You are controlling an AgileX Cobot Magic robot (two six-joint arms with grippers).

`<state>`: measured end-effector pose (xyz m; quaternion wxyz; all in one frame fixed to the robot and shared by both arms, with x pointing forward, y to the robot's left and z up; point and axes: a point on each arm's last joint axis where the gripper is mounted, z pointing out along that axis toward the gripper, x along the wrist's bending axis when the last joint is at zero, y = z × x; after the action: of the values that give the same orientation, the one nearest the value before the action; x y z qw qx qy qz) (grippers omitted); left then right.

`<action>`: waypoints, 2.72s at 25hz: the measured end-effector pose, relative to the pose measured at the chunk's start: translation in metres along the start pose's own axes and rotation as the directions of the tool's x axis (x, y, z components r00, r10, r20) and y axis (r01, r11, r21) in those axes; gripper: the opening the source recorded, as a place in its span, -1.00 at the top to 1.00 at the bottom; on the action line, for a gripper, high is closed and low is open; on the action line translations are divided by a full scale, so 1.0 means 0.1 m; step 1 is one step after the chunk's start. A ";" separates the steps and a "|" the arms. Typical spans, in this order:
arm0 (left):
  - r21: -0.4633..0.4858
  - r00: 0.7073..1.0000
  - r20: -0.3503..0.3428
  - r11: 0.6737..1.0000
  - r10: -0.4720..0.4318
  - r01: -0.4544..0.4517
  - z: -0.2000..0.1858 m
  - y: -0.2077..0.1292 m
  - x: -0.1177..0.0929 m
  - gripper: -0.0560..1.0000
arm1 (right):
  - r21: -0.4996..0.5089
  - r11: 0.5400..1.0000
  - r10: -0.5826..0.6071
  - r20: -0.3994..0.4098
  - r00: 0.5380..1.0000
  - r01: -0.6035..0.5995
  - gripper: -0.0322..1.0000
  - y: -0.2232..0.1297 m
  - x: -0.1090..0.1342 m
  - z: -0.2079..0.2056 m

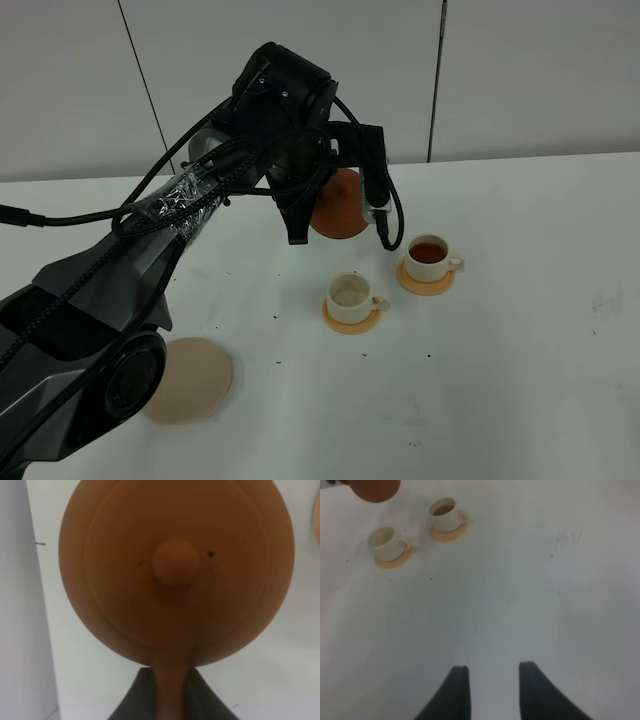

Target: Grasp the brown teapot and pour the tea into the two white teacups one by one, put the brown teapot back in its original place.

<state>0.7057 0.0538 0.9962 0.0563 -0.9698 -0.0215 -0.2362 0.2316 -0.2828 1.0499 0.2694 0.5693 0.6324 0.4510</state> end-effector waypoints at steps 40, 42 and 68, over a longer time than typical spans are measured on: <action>-0.052 0.998 0.059 0.998 0.023 -0.020 -0.52 -0.27 -0.08 0.58 | -0.001 1.000 0.000 0.000 1.000 0.000 0.47 0.00 0.00 0.00; -0.032 0.996 0.079 0.998 0.050 -0.047 -0.54 -0.33 -0.14 0.58 | -0.001 1.000 0.000 0.000 1.000 0.000 0.47 0.00 0.00 0.00; 0.024 0.931 0.137 0.938 0.339 -0.345 -0.42 -0.61 -0.21 0.58 | -0.001 1.000 0.000 0.000 1.000 0.000 0.47 0.00 0.00 0.00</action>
<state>0.6642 0.1093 1.0298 0.1182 -0.9705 0.1382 -0.1581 0.2316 -0.2828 1.0499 0.2696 0.5692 0.6322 0.4513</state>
